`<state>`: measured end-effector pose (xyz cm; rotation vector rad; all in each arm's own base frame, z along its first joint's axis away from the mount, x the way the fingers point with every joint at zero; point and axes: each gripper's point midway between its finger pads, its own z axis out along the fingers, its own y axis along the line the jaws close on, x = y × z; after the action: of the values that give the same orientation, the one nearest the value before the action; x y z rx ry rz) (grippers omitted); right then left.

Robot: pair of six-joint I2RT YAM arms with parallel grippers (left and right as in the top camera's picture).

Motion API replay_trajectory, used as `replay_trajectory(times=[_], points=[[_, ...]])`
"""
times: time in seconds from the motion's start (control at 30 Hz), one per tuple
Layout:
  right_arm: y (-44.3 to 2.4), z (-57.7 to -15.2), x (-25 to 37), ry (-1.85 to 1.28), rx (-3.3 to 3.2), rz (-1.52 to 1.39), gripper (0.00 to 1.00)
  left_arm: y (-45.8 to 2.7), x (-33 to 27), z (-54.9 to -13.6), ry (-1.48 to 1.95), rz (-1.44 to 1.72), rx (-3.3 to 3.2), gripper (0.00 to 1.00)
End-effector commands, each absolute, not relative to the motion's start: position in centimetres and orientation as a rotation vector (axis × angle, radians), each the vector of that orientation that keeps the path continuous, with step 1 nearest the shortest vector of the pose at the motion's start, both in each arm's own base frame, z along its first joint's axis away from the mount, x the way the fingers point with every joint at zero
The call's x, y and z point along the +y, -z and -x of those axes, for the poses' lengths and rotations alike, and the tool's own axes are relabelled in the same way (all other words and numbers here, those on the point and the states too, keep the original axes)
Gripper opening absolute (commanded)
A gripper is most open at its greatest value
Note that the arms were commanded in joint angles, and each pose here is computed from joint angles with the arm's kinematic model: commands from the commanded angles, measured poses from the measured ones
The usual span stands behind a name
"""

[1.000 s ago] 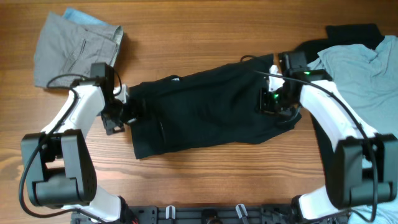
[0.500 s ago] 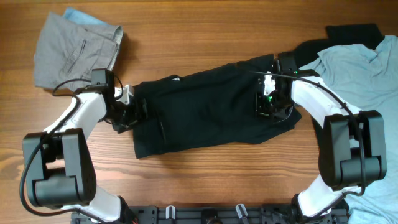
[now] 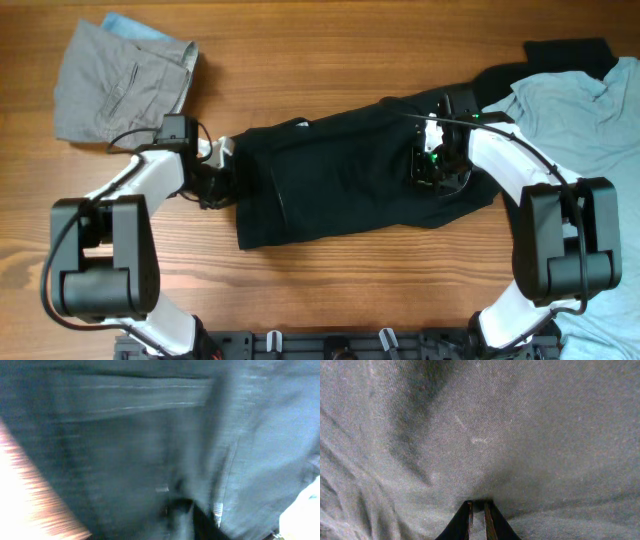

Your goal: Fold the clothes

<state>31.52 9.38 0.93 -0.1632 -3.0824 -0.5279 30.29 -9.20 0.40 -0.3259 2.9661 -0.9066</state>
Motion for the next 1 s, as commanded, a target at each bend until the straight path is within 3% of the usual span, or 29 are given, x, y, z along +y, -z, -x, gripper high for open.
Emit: replay_trajectory(times=[0.0, 0.13, 0.23, 0.27, 0.33, 0.43, 0.5, 0.53, 0.77, 0.97], points=[[-0.2, -30.9, 9.4, 0.520, -3.054, 0.181, 0.13, 1.4, -10.5, -29.7, 0.834, 0.266, 3.007, 0.59], [-0.1, -31.0, 9.4, 0.520, -3.056, 0.180, 0.13, 1.3, -12.7, -29.5, 0.841, 0.189, 3.013, 0.67], [-0.1, -30.9, 9.4, 0.519, -3.054, 0.181, 0.12, 1.4, -12.9, -29.2, 0.843, 0.221, 3.026, 0.84], [-0.1, -30.9, 9.4, 0.519, -3.053, 0.181, 0.12, 1.4, -12.9, -29.3, 0.844, 0.223, 3.025, 0.85], [-0.1, -30.9, 9.4, 0.519, -3.054, 0.182, 0.12, 1.3, -12.9, -29.4, 0.844, 0.223, 3.020, 0.77], [-0.1, -31.1, 9.4, 0.522, -3.060, 0.180, 0.12, 1.2, -13.2, -29.8, 0.853, 0.205, 2.997, 0.50], [-0.1, -31.1, 9.4, 0.523, -3.063, 0.179, 0.10, 1.2, -13.4, -29.8, 0.852, 0.194, 2.996, 0.16], [-0.1, -31.1, 9.4, 0.522, -3.060, 0.180, 0.08, 1.3, -13.4, -29.7, 0.851, 0.196, 3.004, 0.04], [-1.8, -30.8, 9.1, 0.522, -3.065, 0.184, 0.04, 0.6, -8.4, -27.8, 0.554, 0.344, 3.167, 0.04], [-6.9, -32.8, 8.5, 0.586, -3.217, 0.192, 0.04, -8.8, -0.6, -29.3, 0.121, 0.492, 3.207, 0.04]])
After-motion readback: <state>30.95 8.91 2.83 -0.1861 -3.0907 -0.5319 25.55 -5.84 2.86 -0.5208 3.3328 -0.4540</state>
